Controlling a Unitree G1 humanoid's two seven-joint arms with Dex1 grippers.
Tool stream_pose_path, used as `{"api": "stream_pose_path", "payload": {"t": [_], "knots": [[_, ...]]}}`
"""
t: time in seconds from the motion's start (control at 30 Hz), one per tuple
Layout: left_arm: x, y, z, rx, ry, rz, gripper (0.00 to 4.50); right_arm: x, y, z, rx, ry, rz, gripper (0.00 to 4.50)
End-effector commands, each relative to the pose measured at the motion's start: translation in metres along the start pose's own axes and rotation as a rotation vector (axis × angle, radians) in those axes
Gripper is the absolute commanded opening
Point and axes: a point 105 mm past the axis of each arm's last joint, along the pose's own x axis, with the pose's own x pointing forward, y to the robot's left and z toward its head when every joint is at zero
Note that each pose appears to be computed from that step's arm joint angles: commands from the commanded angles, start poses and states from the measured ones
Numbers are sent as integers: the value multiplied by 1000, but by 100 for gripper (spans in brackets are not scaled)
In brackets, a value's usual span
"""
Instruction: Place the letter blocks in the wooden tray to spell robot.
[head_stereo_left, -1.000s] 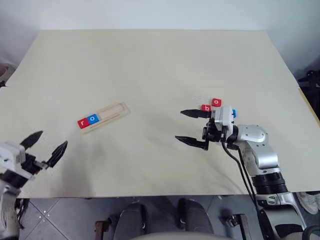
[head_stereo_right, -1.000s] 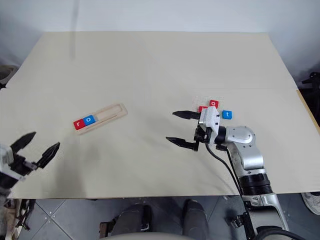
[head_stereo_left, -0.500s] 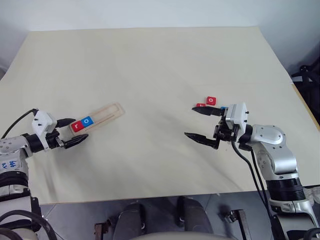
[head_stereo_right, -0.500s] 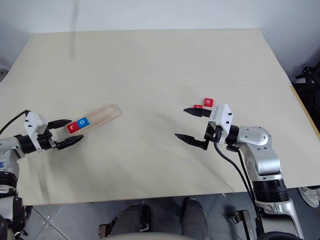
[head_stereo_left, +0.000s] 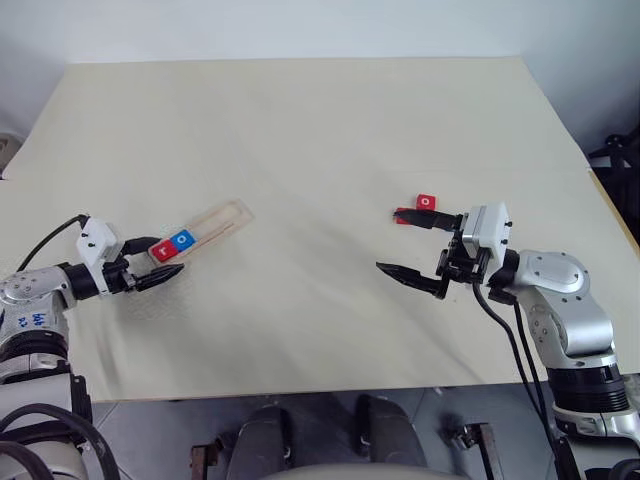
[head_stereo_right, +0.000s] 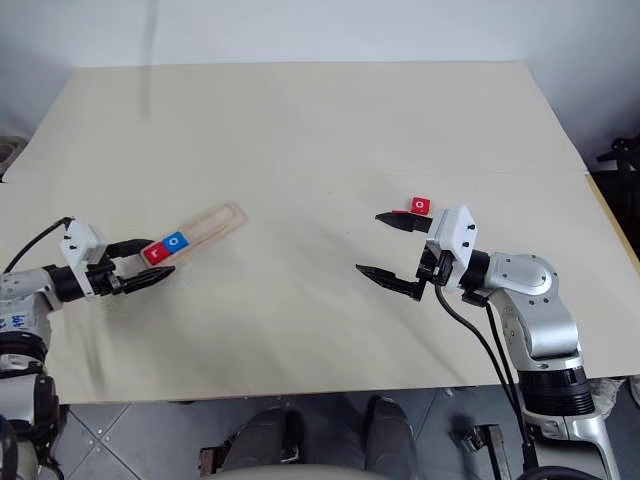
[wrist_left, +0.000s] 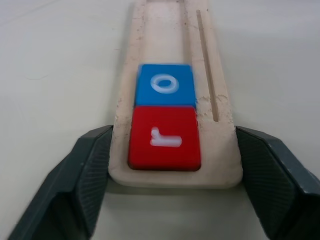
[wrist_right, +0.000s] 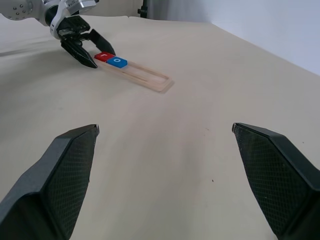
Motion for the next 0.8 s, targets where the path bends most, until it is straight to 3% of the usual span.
{"api": "stream_pose_path", "payload": {"t": [0.03,0.17,0.27,0.43,0.6,0.8], "knots": [[1,-13,-24,-36,77,-30,340,-4,-4,12,-36,-18,-8,450],[10,-16,-5,34,15,-77,340,-11,-9,7,-30,8,-22,450],[24,-26,23,114,-62,-161,340,-25,-13,-2,-19,52,-52,450],[49,-72,57,261,-98,-394,340,-52,-16,-13,0,118,-132,450],[80,-125,75,348,-77,-590,340,-77,-6,-24,30,179,-219,450],[106,-147,77,329,-71,-631,340,-98,12,-30,66,209,-315,450]]}}
